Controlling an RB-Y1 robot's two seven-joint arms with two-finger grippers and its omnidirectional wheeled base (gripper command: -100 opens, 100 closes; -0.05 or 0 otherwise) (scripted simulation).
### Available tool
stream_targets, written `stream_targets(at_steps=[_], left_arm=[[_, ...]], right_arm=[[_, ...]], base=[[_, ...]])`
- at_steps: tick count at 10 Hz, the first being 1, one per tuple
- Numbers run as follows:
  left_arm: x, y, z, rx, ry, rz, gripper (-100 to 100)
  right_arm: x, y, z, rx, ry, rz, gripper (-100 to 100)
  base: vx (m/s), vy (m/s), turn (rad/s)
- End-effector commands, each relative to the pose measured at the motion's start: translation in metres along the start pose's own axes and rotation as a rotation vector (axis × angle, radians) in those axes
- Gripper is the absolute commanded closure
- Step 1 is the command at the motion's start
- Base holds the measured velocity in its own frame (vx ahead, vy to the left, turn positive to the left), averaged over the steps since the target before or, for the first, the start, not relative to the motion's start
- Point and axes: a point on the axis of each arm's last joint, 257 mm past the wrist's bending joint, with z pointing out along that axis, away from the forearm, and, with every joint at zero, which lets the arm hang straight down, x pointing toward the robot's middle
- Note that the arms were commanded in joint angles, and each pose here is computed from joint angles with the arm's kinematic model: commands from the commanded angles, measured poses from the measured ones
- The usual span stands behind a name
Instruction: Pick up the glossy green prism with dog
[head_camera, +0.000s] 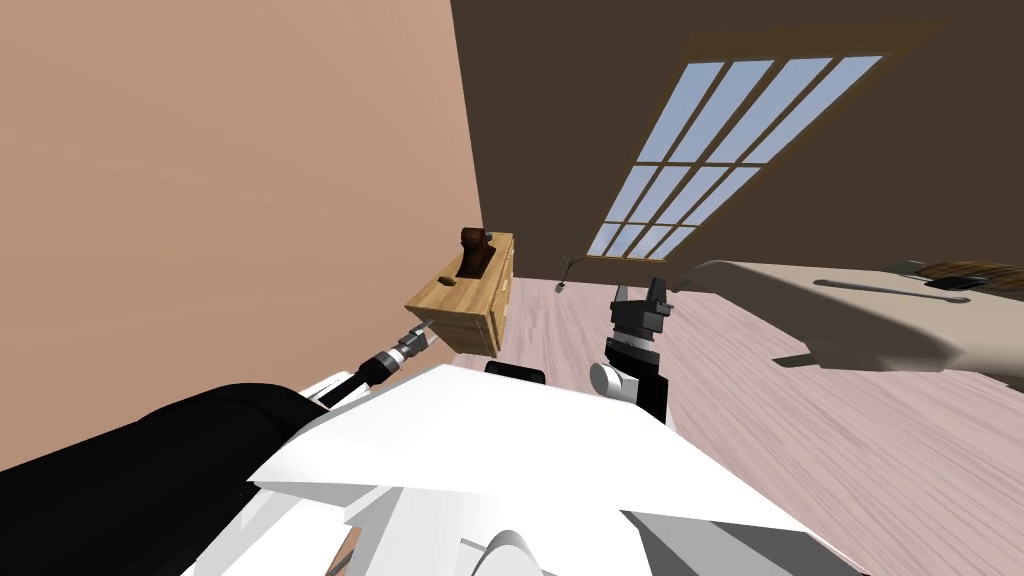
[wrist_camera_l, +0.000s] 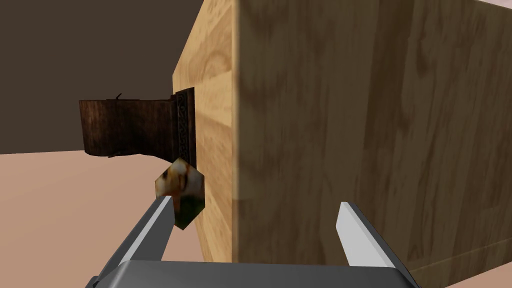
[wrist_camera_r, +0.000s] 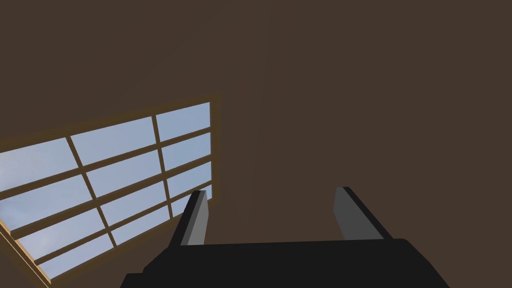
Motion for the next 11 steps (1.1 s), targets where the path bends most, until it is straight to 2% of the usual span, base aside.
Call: stream_targets(at_steps=[1, 2, 3, 4, 6, 7, 8, 9, 11], left_arm=[[-0.005, -0.001, 0.000, -0.021, 0.006, 0.003, -100], [-0.022, 0.019, -0.014, -0.092, -0.018, -0.014, -100], [-0.024, 0.017, -0.014, -0.101, -0.010, -0.011, -100], [-0.041, 0.036, -0.029, -0.167, -0.038, -0.020, -100], [-0.046, 0.029, -0.028, -0.183, -0.024, -0.012, -100], [-0.064, 0.045, -0.044, -0.247, -0.054, -0.026, -100], [-0.068, 0.040, -0.043, -0.257, -0.046, -0.016, -100], [-0.085, 0.054, -0.059, -0.315, -0.080, -0.025, -100], [-0.091, 0.047, -0.058, -0.329, -0.070, -0.014, -100]], right_arm=[[0.000, 0.000, 0.000, 0.000, 0.000, 0.000, 0], [0.000, 0.000, 0.000, 0.000, 0.000, 0.000, 0], [0.000, 0.000, 0.000, 0.000, 0.000, 0.000, 0], [0.000, 0.000, 0.000, 0.000, 0.000, 0.000, 0], [0.000, 0.000, 0.000, 0.000, 0.000, 0.000, 0], [0.000, 0.000, 0.000, 0.000, 0.000, 0.000, 0], [0.000, 0.000, 0.000, 0.000, 0.000, 0.000, 0], [0.000, 0.000, 0.000, 0.000, 0.000, 0.000, 0], [0.000, 0.000, 0.000, 0.000, 0.000, 0.000, 0]], base=[[0.022, -0.032, 0.005], [0.052, -0.080, -0.045], [0.056, -0.101, -0.005], [0.098, -0.132, -0.023], [0.062, -0.102, 0.003], [0.064, -0.094, -0.028], [0.066, -0.095, -0.001], [0.098, -0.094, -0.006], [0.070, -0.096, 0.003]])
